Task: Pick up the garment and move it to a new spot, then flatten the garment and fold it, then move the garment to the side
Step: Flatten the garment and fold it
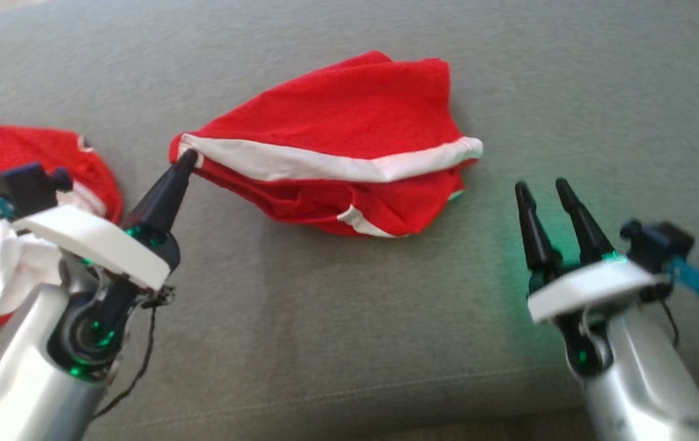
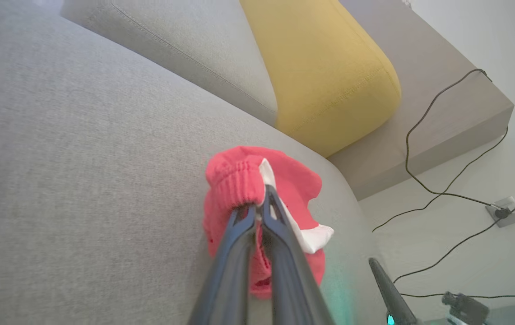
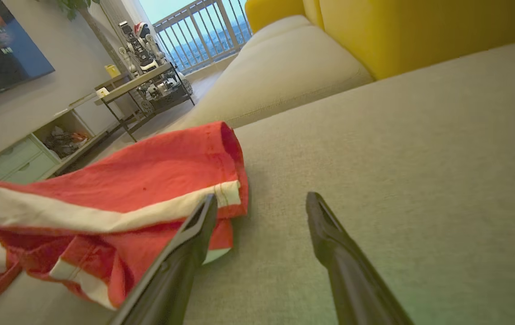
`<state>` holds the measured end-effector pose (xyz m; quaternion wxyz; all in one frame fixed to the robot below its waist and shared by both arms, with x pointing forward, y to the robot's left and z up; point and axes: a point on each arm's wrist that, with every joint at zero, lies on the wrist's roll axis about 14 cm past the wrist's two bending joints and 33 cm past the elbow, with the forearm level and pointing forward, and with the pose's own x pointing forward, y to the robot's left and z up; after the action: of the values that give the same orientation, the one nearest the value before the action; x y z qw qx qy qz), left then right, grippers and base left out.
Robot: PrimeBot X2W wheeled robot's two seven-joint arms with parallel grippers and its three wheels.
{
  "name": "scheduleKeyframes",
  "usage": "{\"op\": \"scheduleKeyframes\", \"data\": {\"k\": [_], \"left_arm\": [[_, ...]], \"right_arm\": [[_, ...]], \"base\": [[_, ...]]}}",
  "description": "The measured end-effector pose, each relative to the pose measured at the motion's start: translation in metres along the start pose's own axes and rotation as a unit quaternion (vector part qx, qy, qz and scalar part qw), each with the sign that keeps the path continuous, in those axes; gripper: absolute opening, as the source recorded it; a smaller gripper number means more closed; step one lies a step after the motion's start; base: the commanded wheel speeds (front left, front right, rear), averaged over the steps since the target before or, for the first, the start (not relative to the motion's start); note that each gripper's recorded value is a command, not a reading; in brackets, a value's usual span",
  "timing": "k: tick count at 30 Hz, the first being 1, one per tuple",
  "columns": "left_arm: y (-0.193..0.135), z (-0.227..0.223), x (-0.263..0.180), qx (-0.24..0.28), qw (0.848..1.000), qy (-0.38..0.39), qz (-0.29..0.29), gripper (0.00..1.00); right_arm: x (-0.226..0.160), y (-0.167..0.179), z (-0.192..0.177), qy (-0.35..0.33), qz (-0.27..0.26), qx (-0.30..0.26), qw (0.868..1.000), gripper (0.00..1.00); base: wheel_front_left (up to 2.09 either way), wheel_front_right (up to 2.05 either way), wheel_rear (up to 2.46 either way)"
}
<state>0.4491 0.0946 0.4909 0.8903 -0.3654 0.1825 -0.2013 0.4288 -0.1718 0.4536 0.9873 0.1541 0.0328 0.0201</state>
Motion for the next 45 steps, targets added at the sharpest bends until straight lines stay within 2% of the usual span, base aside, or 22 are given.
{"op": "scheduleKeyframes", "data": {"k": [4,8,15,16,18,20,22,23,24,27,29,30,37,42,45], "left_arm": [[0.009,-0.005,-0.009,0.006,1.0,-0.008,0.009,0.0],[0.022,-0.013,-0.015,0.003,1.0,-0.009,0.026,0.0],[0.039,-0.018,-0.021,-0.003,0.999,-0.013,0.046,0.0],[0.039,-0.017,-0.021,-0.005,0.999,-0.017,0.048,0.0],[0.04,-0.017,-0.022,-0.005,0.999,-0.017,0.049,0.0],[0.041,-0.018,-0.023,-0.005,0.999,-0.018,0.049,0.0],[0.041,-0.017,-0.023,-0.005,0.999,-0.02,0.049,0.0],[0.04,-0.017,-0.024,-0.005,0.999,-0.021,0.049,0.0],[0.041,-0.017,-0.024,-0.005,0.999,-0.021,0.05,0.0],[0.04,-0.016,-0.024,-0.004,0.999,-0.023,0.047,0.0],[0.039,-0.016,-0.024,-0.003,0.999,-0.025,0.047,0.0],[0.039,-0.016,-0.024,-0.003,0.999,-0.025,0.046,0.0],[0.036,-0.013,-0.025,-0.001,0.998,-0.033,0.044,0.0],[0.024,-0.004,-0.025,0.022,0.998,-0.046,0.026,0.0],[-0.002,0.019,-0.017,0.062,0.996,-0.061,-0.017,0.0]], "right_arm": [[0.038,0.013,-0.014,0.028,0.011,0.042,0.999,1.0],[0.069,0.037,-0.026,0.055,0.036,0.056,0.996,1.0],[0.08,0.054,-0.065,0.124,0.052,0.051,0.99,1.0],[0.083,0.058,-0.064,0.124,0.057,0.047,0.99,0.84],[0.085,0.059,-0.063,0.123,0.059,0.046,0.99,0.81],[0.086,0.062,-0.06,0.121,0.064,0.04,0.99,0.71],[0.085,0.062,-0.061,0.123,0.065,0.035,0.99,0.73],[0.085,0.061,-0.06,0.122,0.066,0.026,0.99,0.68],[0.085,0.06,-0.059,0.121,0.066,0.023,0.99,0.54],[0.084,0.06,-0.057,0.118,0.066,0.021,0.991,0.22],[0.082,0.059,-0.057,0.119,0.066,0.02,0.991,0.05],[0.081,0.058,-0.058,0.121,0.064,0.021,0.99,0.0],[0.076,0.057,-0.054,0.117,0.06,0.03,0.991,0.0],[0.088,0.054,-0.007,0.044,0.057,0.032,0.997,0.0],[0.094,0.055,0.037,-0.022,0.061,0.025,0.998,0.0]], "base": [[0.0,0.0,0.0],[0.0,0.0,0.0],[0.0,0.0,0.0],[0.0,0.0,0.0],[0.0,0.0,0.0],[0.0,0.0,0.0],[0.0,0.0,0.0],[0.0,0.0,0.0],[0.0,0.0,0.0],[0.0,0.0,0.0],[0.0,0.0,0.0],[0.0,0.0,0.0],[0.0,0.0,0.0],[0.0,0.0,0.0],[0.0,0.0,0.0]]}}
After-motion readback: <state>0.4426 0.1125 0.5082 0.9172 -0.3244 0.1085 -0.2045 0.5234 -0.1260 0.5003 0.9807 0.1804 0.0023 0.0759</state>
